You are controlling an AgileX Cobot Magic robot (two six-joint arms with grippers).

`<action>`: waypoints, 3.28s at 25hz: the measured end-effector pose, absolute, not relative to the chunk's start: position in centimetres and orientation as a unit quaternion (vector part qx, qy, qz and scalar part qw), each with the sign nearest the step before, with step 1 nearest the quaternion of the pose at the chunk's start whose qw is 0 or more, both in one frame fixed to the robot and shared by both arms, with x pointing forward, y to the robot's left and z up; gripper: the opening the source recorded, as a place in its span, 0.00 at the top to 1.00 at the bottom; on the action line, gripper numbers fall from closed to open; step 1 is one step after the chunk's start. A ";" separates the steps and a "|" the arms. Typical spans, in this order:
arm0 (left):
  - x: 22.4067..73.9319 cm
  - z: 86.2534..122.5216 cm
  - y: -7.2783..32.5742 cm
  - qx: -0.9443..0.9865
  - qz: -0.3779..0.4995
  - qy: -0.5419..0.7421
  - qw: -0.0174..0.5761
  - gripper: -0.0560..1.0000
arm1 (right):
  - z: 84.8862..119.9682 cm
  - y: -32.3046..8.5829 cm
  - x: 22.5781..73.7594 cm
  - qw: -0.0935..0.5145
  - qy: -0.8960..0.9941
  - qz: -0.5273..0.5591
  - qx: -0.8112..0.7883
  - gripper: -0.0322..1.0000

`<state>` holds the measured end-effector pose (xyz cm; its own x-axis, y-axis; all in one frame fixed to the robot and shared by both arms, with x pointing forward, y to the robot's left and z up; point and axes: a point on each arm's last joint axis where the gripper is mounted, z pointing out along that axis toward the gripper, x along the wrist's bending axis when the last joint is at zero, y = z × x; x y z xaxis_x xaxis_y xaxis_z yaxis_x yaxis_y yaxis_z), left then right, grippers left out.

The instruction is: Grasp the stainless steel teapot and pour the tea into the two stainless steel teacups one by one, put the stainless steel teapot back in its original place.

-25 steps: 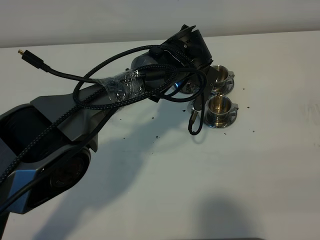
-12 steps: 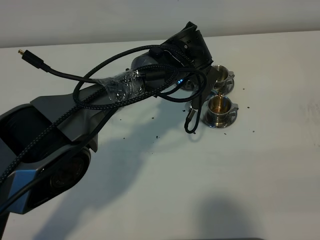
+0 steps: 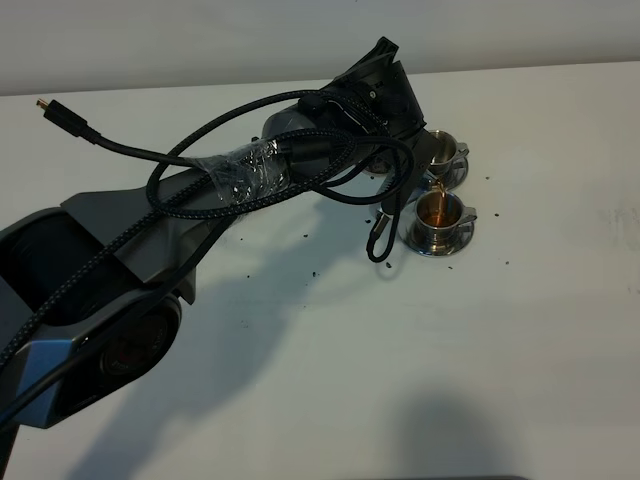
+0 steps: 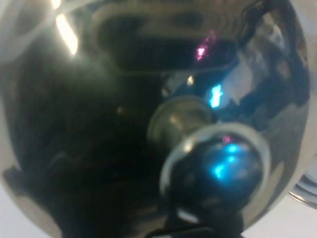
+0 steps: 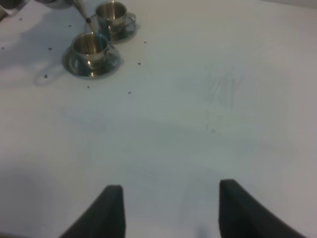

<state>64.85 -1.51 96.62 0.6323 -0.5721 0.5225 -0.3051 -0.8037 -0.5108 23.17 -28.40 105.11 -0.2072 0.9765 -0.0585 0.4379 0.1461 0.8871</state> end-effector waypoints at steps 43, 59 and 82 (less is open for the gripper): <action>65.0 96.8 -1.7 -0.862 -0.352 0.300 0.205 0.74 | 105.1 -28.4 23.2 0.347 0.673 0.388 0.526 0.56; 65.0 96.7 -1.9 -0.859 -0.353 0.314 0.198 0.74 | 105.1 -28.4 23.2 0.347 0.673 0.388 0.526 0.56; 63.9 95.2 -0.6 -0.948 -0.257 0.136 0.128 0.74 | 105.1 -28.4 23.2 0.347 0.673 0.388 0.526 0.56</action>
